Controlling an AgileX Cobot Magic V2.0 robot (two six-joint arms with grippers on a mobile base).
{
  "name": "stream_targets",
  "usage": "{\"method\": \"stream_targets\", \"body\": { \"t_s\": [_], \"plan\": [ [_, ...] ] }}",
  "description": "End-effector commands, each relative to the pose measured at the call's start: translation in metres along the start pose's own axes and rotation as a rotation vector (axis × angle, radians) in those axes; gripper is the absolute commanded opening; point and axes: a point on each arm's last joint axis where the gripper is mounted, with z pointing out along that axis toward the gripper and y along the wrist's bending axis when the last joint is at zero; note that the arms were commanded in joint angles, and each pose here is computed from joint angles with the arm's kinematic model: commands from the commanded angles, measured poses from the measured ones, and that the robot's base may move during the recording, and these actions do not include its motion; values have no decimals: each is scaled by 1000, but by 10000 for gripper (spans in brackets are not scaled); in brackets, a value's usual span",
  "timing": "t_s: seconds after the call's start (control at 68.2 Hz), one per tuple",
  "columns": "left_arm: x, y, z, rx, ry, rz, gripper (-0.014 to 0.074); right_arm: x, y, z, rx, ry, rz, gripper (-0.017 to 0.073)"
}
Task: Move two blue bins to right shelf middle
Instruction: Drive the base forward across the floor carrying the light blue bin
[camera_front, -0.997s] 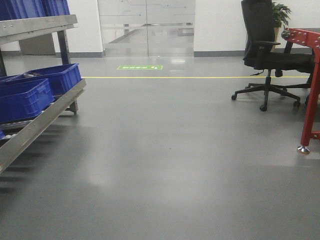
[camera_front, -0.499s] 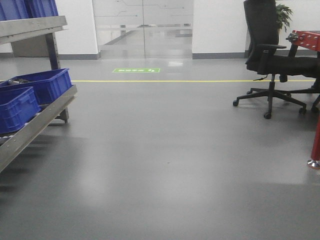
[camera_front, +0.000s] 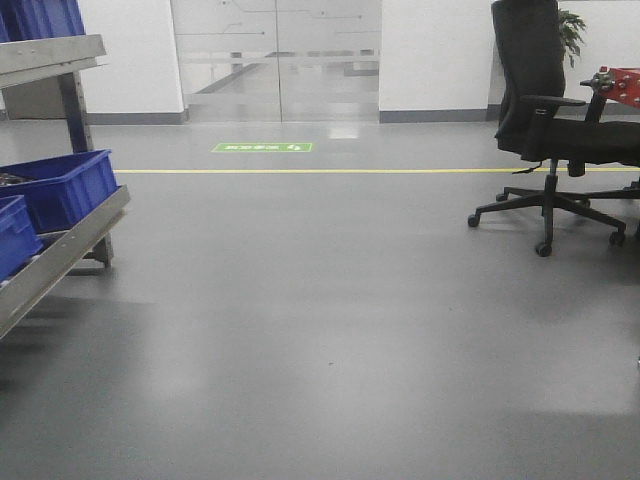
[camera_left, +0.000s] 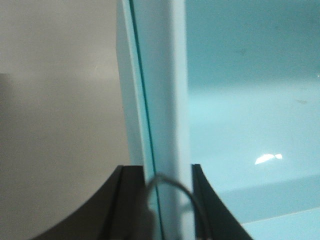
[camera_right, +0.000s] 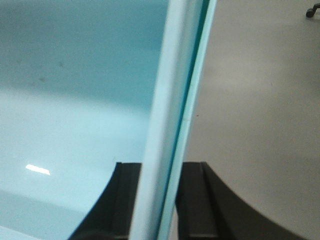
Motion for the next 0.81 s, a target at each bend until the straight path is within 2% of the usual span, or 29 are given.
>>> {"method": "stream_targets", "body": {
  "t_s": [0.0,0.792],
  "plan": [
    [-13,-2,-17,45,-131,-6,-111,-9,-1,-6,8,-85,-11,-155],
    [-13,-2,-17,36,-133,-1,-111,-9,-1,-6,8,-85,-11,-155]
  ]
}}
